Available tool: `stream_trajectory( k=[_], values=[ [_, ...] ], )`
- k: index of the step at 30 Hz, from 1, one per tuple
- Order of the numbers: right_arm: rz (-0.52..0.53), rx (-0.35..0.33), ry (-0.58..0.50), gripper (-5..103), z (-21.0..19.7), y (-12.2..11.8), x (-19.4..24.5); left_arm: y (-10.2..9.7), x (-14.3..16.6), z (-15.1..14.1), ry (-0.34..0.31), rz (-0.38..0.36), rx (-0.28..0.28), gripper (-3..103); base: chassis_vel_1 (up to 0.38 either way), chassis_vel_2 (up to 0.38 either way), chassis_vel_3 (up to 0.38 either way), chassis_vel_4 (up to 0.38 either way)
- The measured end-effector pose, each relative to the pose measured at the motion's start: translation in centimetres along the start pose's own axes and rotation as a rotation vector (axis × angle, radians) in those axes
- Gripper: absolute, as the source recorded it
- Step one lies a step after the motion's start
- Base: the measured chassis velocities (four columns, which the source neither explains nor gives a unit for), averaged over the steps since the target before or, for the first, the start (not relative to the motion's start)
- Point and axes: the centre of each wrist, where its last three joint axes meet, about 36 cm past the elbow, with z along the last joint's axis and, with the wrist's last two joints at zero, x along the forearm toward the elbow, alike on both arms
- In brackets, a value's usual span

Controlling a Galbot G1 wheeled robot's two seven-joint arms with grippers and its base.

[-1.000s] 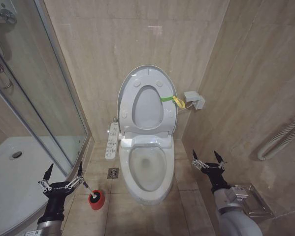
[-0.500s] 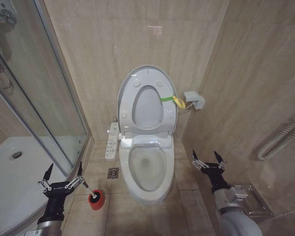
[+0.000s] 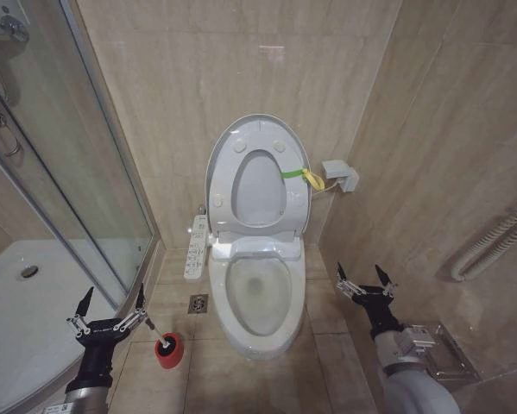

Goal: Open the toilet lid, clean the toilet bowl with a toilet brush, close the toilet lid, and flush.

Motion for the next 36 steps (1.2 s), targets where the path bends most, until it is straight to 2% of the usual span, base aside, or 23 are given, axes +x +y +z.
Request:
stream_trajectory(
  k=[36],
  values=[
    [0.0,0.0,0.0,100,0.0,0.0,0.0,0.0,0.0,0.0,0.0,0.0,0.0,100,0.0,0.0,0.0,0.0]
  ],
)
